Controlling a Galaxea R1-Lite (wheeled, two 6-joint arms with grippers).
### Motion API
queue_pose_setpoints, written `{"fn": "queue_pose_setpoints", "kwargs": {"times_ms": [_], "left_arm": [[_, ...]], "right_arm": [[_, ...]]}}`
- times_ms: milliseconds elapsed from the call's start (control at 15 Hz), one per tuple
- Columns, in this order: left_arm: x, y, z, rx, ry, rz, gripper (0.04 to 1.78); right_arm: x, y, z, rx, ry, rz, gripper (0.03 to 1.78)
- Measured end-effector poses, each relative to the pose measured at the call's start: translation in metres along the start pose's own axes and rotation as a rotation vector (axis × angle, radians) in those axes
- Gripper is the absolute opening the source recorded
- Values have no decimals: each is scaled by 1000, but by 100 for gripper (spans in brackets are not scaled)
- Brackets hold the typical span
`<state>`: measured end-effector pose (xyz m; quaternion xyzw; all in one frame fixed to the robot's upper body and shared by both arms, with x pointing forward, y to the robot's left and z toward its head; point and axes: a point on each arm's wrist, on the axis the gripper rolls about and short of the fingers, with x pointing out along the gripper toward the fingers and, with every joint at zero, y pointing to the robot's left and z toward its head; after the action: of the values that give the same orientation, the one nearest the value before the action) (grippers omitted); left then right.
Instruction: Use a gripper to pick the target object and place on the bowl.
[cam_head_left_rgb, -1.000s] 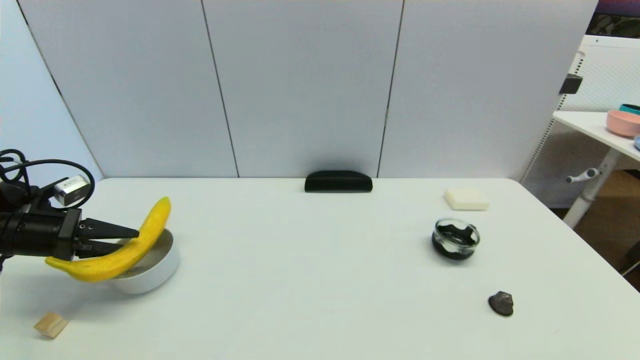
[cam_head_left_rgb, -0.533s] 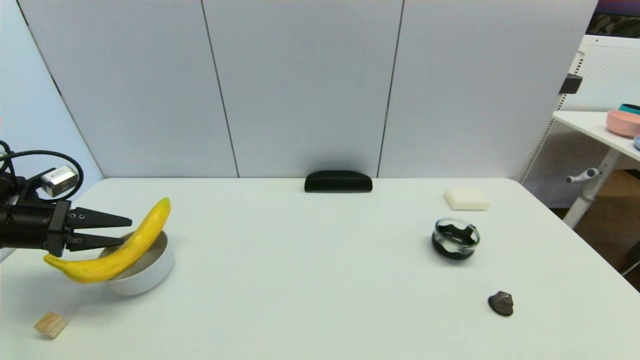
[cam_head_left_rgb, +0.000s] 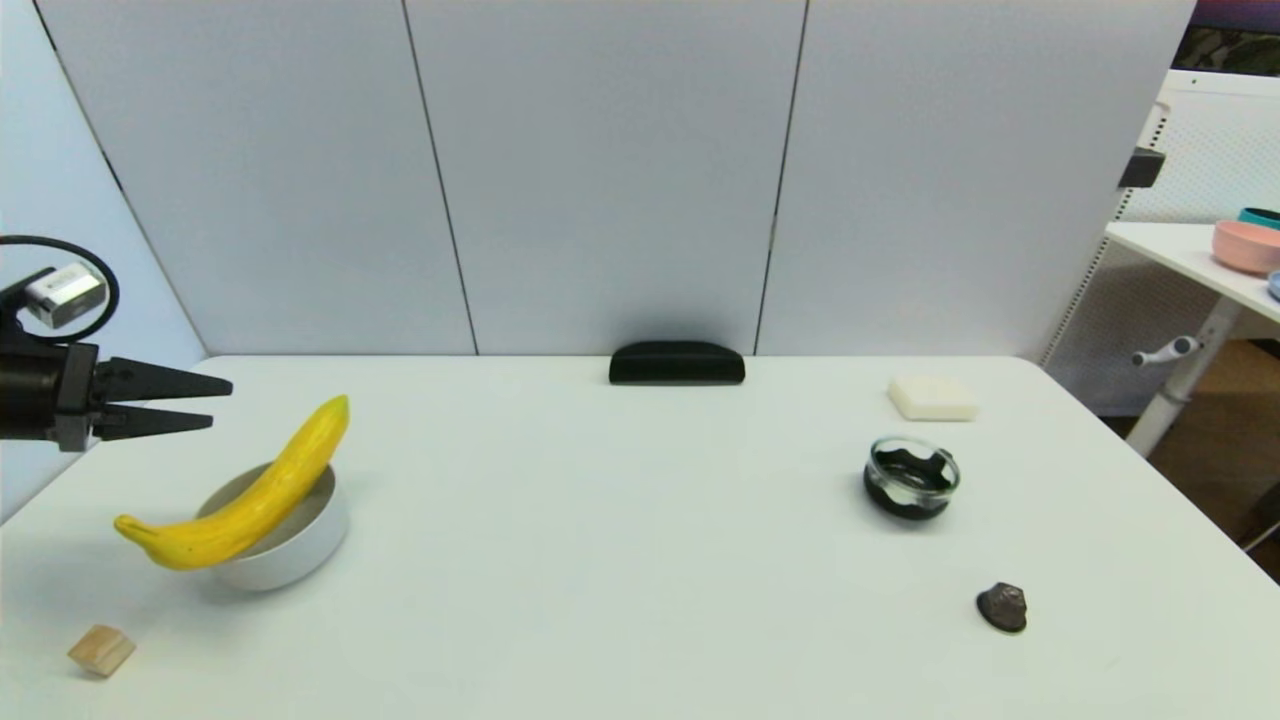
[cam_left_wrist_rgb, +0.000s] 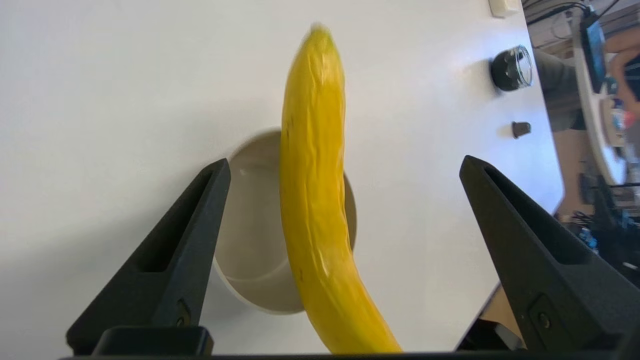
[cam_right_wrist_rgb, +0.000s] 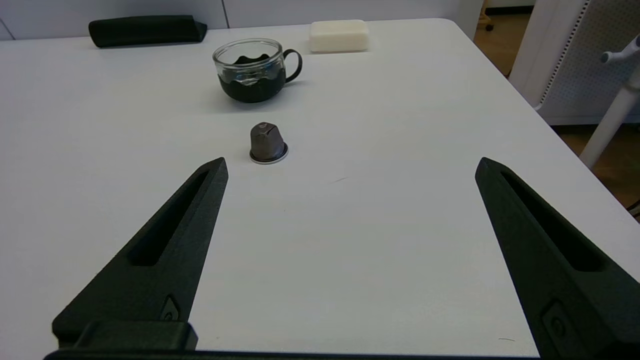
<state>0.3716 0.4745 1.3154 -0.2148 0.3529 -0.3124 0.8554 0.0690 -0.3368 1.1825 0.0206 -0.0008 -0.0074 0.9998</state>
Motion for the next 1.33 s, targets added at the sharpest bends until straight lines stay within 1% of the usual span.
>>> {"fn": "queue_pose_setpoints", "kwargs": {"times_ms": [200, 400, 533, 667, 867, 1000, 1133, 1200, 1333], "left_arm": [[-21, -19, 28, 160, -77, 56, 165], [-46, -53, 52, 370, -147, 135, 167], [-59, -77, 56, 494, -173, 181, 168], [-70, -103, 51, 588, -192, 211, 168], [-80, -147, 25, 658, -192, 249, 169], [-76, -178, -2, 640, -164, 266, 169], [-71, -204, -32, 604, -154, 275, 170], [-69, -215, -50, 589, -161, 288, 170], [-68, -230, -81, 590, -217, 332, 170]], "right_arm": [[0, 0, 0, 0, 0, 0, 171], [0, 0, 0, 0, 0, 0, 171], [0, 0, 0, 0, 0, 0, 171], [0, 0, 0, 0, 0, 0, 171], [0, 0, 0, 0, 0, 0, 171], [0, 0, 0, 0, 0, 0, 171], [0, 0, 0, 0, 0, 0, 171], [0, 0, 0, 0, 0, 0, 171], [0, 0, 0, 0, 0, 0, 171]]}}
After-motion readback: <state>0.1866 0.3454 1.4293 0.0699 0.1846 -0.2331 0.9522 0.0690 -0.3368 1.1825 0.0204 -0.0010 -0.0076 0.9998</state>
